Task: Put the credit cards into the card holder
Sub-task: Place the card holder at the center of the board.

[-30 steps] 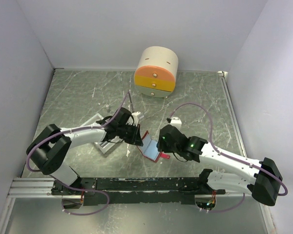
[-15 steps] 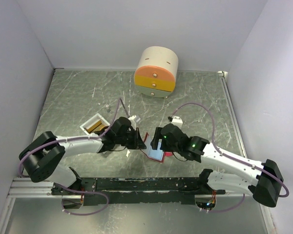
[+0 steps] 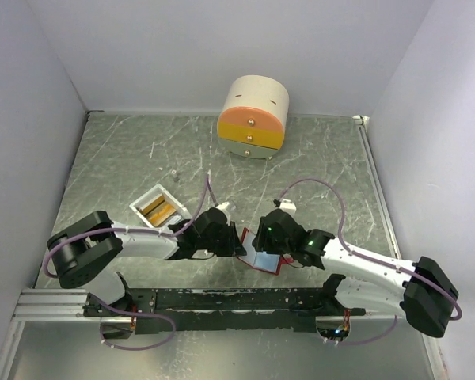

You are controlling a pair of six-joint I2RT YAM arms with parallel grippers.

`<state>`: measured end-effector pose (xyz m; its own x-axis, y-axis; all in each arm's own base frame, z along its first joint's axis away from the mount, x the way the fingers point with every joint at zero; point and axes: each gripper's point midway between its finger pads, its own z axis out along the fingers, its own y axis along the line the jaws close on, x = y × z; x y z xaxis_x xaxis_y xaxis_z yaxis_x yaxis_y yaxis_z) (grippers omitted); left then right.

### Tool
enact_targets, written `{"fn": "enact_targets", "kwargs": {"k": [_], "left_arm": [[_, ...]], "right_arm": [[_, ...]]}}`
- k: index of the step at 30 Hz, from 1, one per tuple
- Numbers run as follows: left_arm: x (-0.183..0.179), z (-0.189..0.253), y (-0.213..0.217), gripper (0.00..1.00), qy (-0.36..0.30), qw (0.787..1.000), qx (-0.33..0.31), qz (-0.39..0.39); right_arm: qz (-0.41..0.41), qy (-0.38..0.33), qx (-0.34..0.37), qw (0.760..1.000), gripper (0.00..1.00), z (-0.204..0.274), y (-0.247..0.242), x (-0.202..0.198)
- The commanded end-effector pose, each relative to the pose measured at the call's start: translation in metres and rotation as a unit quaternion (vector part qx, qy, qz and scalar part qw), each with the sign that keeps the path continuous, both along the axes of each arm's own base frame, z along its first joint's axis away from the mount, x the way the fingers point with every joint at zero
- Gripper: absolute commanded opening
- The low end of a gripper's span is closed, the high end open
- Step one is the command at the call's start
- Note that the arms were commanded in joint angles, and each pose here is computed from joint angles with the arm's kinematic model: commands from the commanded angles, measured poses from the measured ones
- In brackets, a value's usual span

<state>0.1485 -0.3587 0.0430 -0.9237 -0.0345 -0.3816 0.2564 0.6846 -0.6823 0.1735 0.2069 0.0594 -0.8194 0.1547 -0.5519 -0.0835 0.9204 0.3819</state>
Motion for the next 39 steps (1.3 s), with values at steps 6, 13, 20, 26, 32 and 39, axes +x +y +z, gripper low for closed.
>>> {"fn": "enact_targets", "kwargs": {"k": [6,13,20,26,32,39], "left_arm": [[-0.002,0.005,-0.008,0.1,-0.022,1.0,-0.005,-0.005],[-0.001,0.011,-0.004,0.07,-0.044,0.999,-0.008,0.003],[0.0,0.006,0.001,0.07,-0.041,0.999,0.007,0.017],[-0.001,0.002,0.002,0.07,-0.037,0.999,0.012,0.022],[-0.001,0.003,0.002,0.07,-0.042,0.999,0.016,0.023],[-0.003,0.001,0.0,0.07,-0.039,0.999,0.02,0.02]], "right_arm": [[-0.008,-0.016,0.01,1.0,0.51,0.013,-0.001,0.005],[-0.015,-0.022,0.009,1.0,0.61,0.018,-0.009,0.007],[-0.052,-0.001,0.016,0.999,0.65,0.008,-0.021,0.002],[-0.066,0.025,0.038,0.997,0.66,-0.008,-0.023,-0.007],[-0.072,0.037,0.047,0.996,0.66,-0.017,-0.023,-0.011],[-0.069,0.038,0.058,0.995,0.66,-0.02,-0.02,-0.011]]}}
